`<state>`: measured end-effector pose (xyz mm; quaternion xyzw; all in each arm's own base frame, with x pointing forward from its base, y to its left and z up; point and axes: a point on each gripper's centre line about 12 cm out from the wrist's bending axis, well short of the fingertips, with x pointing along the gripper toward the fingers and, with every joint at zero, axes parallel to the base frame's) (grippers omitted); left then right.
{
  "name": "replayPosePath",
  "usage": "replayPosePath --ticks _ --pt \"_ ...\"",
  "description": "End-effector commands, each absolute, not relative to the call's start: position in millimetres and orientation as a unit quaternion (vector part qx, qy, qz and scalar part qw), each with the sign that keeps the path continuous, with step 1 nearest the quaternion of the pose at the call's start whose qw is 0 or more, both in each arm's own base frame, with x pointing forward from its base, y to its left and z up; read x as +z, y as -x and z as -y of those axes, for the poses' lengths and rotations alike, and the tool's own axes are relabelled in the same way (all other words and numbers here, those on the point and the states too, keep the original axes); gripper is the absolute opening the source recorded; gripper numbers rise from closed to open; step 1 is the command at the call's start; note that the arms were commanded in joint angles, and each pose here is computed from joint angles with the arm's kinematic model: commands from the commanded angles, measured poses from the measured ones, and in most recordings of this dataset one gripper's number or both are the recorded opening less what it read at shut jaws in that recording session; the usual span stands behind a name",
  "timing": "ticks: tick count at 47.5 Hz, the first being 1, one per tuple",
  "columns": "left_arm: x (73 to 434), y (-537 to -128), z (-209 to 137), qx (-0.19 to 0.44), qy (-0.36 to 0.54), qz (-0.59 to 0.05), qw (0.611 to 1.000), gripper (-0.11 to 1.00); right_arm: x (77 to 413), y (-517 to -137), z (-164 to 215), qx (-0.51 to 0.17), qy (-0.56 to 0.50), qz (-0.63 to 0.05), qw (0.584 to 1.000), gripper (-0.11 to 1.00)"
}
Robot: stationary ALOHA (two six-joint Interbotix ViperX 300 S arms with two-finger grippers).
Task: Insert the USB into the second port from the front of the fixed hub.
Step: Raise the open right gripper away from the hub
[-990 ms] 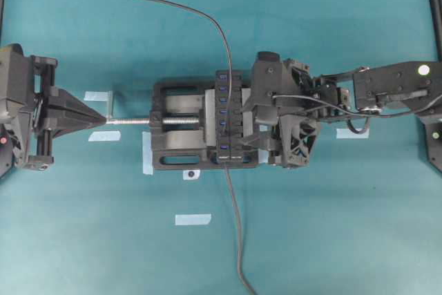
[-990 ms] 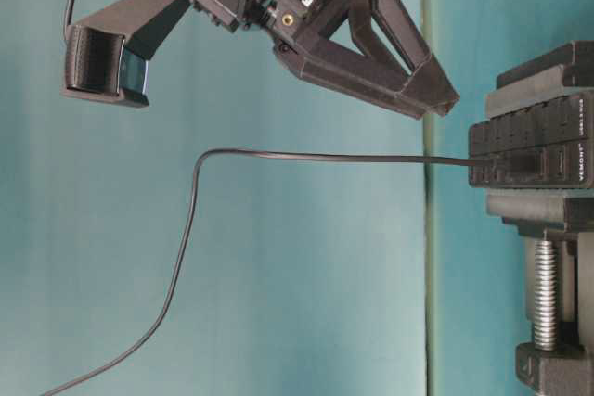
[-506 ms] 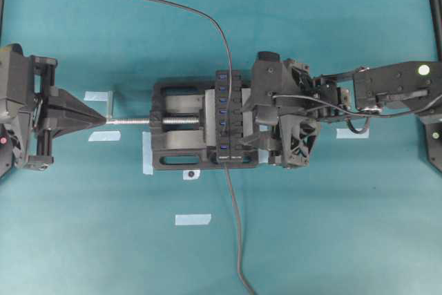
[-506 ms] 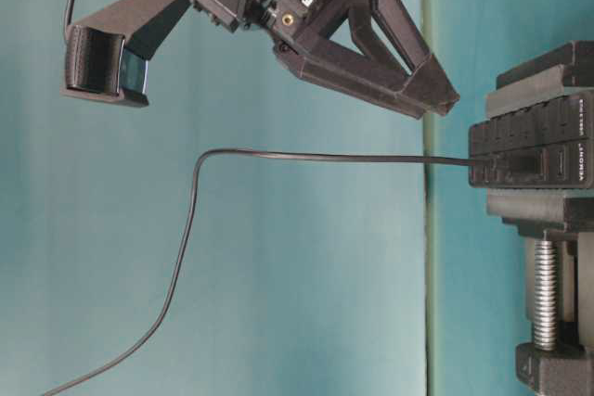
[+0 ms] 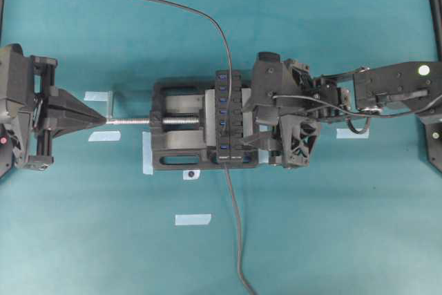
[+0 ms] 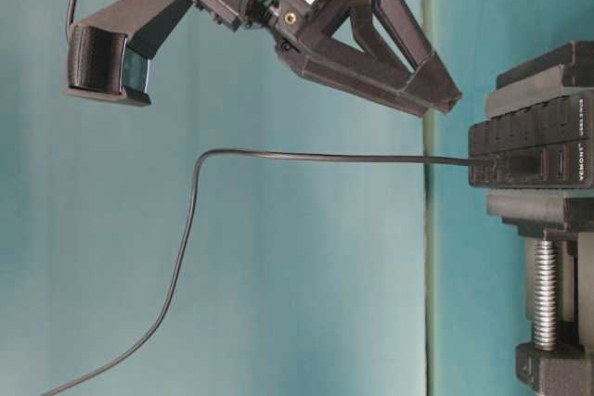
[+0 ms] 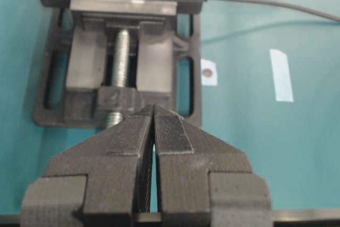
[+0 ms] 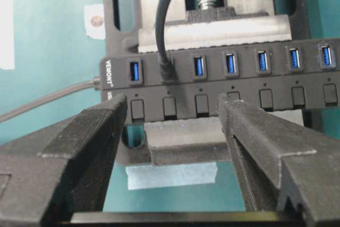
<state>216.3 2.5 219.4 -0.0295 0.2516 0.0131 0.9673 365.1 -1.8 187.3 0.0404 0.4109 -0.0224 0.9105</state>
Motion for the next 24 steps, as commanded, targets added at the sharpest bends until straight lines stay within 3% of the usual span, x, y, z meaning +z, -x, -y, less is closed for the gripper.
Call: replayPosePath --ticks 1,24 --pt "224.1 -218.7 -2.5 0.013 0.029 -0.243 0.970 0.00 200.6 -366.2 1.8 -0.023 -0.044 -0.391 0.919 0.80" --pt "224.5 -218.8 -2.5 0.013 0.029 -0.241 0.970 0.00 200.0 -365.9 1.8 -0.023 -0.044 -0.392 0.919 0.80"
